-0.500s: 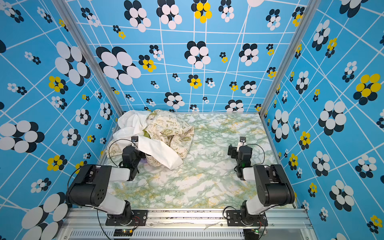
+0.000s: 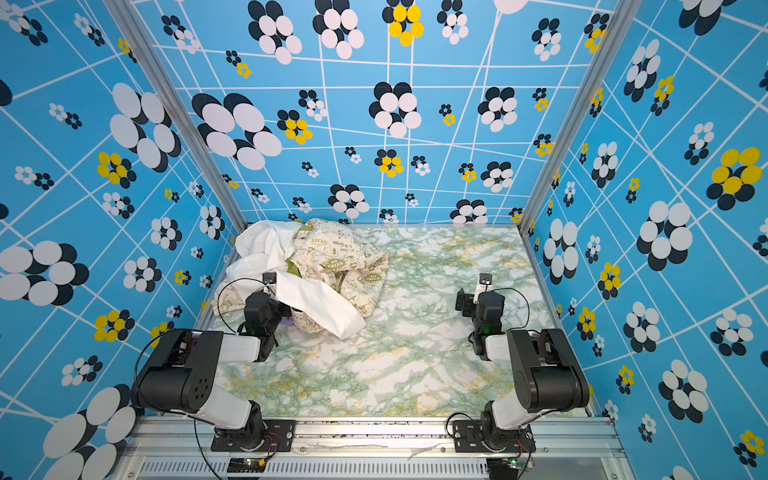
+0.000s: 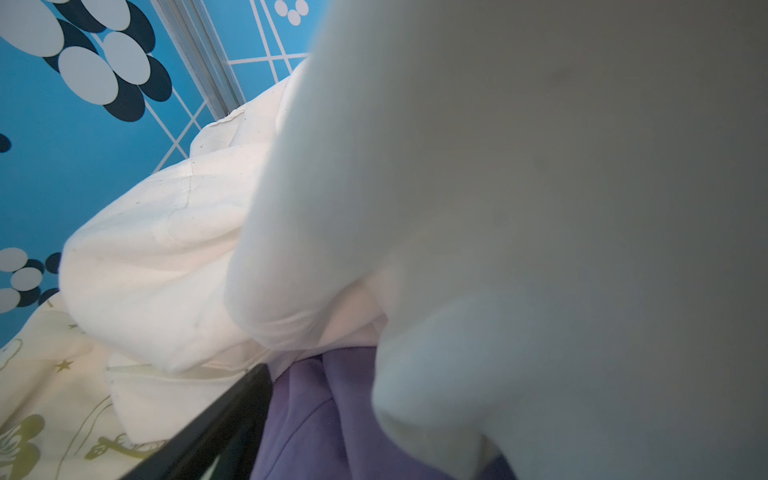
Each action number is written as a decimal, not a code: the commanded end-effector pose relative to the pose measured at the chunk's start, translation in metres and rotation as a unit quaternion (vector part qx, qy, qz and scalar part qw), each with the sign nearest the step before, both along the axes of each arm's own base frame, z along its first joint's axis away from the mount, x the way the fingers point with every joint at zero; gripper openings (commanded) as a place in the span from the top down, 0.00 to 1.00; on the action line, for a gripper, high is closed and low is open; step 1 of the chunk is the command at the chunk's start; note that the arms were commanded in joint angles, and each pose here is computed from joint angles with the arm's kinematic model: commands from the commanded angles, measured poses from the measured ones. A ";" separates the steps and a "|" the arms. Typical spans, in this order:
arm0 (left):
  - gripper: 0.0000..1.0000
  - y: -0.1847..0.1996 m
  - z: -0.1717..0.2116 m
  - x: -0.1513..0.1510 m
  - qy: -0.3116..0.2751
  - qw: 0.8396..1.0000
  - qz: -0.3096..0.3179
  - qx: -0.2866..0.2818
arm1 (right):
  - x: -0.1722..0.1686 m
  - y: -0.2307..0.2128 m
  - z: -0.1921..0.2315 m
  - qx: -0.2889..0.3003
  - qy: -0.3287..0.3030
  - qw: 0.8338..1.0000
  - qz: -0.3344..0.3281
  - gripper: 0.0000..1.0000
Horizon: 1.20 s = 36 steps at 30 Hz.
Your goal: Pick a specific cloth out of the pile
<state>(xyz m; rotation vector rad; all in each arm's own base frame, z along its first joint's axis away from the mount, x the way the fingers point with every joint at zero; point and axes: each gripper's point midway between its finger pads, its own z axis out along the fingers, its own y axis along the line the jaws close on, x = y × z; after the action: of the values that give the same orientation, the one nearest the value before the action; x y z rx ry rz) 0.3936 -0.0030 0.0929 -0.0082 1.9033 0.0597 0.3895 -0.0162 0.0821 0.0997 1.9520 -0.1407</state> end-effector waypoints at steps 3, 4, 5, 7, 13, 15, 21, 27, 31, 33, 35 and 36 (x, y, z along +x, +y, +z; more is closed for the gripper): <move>0.01 0.000 0.003 0.004 -0.003 1.000 -0.002 -0.009 | 0.006 -0.004 0.011 0.002 -0.019 1.000 -0.011 0.01; 0.01 0.001 0.003 0.004 -0.003 1.000 -0.002 -0.010 | 0.006 -0.004 0.011 0.002 -0.018 1.000 -0.011 0.01; 0.01 0.001 0.003 0.004 -0.002 1.000 -0.001 -0.010 | 0.006 -0.004 0.011 0.003 -0.018 1.000 -0.010 0.01; 0.01 0.001 0.003 0.004 -0.003 1.000 -0.001 -0.010 | 0.006 -0.004 0.011 0.003 -0.018 1.000 -0.011 0.01; 0.01 0.001 0.003 0.004 -0.003 1.000 -0.001 -0.010 | 0.006 -0.004 0.012 0.003 -0.020 1.000 -0.010 0.01; 0.01 0.001 0.003 0.004 -0.003 1.000 -0.002 -0.010 | 0.006 -0.004 0.014 0.001 -0.023 1.000 -0.009 0.01; 0.01 0.011 0.021 -0.002 -0.014 0.999 0.029 -0.009 | 0.003 -0.005 0.040 0.003 -0.009 1.000 -0.012 0.01; 0.01 0.025 0.060 -0.021 0.003 0.997 0.073 -0.011 | -0.009 0.003 0.081 0.029 -0.021 0.999 0.004 0.01; 0.01 0.025 0.084 -0.041 0.019 0.996 0.082 -0.038 | -0.014 0.014 0.107 0.056 -0.033 0.997 0.029 0.01; 0.01 0.022 0.094 -0.051 0.022 0.995 0.079 -0.064 | -0.017 0.019 0.120 0.068 -0.040 0.996 0.041 0.01; 0.01 0.019 0.100 -0.061 0.026 0.994 0.074 -0.081 | -0.020 0.024 0.132 0.077 -0.051 0.994 0.053 0.01; 0.01 0.020 0.103 -0.066 0.030 0.992 0.080 -0.092 | -0.021 0.026 0.139 0.082 -0.057 0.993 0.058 0.01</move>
<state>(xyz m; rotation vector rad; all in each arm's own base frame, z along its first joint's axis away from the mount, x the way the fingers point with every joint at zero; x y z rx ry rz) 0.3470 0.0161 0.2185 -0.2092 1.8193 0.0376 0.3733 0.0006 0.2117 0.1054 1.8271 0.0187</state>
